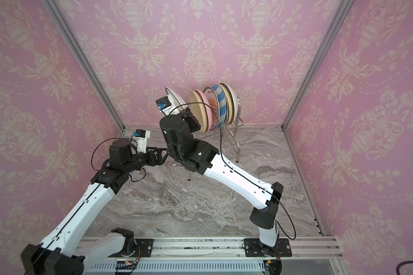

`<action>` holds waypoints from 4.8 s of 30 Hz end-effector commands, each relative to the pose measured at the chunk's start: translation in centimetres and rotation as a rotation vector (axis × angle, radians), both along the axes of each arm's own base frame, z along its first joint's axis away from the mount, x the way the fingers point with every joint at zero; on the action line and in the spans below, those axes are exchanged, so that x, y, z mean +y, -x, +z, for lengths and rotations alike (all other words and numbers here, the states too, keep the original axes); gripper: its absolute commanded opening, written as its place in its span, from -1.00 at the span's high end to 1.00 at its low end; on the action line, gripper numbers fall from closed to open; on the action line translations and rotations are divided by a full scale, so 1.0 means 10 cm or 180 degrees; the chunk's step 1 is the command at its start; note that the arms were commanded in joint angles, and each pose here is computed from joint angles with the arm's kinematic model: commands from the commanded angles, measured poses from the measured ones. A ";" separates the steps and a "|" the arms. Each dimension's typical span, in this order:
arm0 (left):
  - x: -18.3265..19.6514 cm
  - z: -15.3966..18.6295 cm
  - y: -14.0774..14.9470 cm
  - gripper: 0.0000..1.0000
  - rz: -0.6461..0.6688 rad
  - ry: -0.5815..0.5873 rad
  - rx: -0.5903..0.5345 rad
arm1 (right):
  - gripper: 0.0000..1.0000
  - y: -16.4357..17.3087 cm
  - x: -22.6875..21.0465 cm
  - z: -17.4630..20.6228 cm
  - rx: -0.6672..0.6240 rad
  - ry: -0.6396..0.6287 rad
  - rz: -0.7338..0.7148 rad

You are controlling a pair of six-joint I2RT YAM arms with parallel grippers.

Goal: Load plates into a dish rack
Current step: Place the plate on the dish rack.

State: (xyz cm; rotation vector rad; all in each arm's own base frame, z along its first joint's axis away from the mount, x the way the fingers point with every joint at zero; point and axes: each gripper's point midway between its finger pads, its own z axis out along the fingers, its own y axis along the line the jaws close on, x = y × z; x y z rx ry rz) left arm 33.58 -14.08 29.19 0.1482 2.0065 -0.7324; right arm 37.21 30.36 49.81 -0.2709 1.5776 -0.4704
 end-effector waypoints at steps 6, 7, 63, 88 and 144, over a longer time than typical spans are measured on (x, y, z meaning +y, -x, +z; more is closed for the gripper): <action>0.00 -0.05 0.05 -0.99 -0.0055 0.0010 0.0047 | 1.00 -0.22 -0.32 0.16 -0.0105 -0.0725 -0.0146; -0.01 -0.07 0.05 -0.99 -0.0065 0.0016 0.0053 | 1.00 -0.27 -0.31 0.13 -0.0074 -0.0757 -0.0124; -0.08 -0.18 0.04 -0.99 -0.0199 0.0103 0.0120 | 1.00 -0.59 -0.10 -0.34 0.0157 -0.0639 -0.0306; -0.07 -0.21 0.03 -0.99 -0.0198 0.0093 0.0137 | 1.00 -0.70 -0.03 -0.63 0.0331 -0.0479 -0.0332; -0.08 -0.19 0.02 -0.99 -0.0200 0.0171 0.0128 | 0.70 -0.67 0.00 -0.53 0.0364 -0.0333 -0.0167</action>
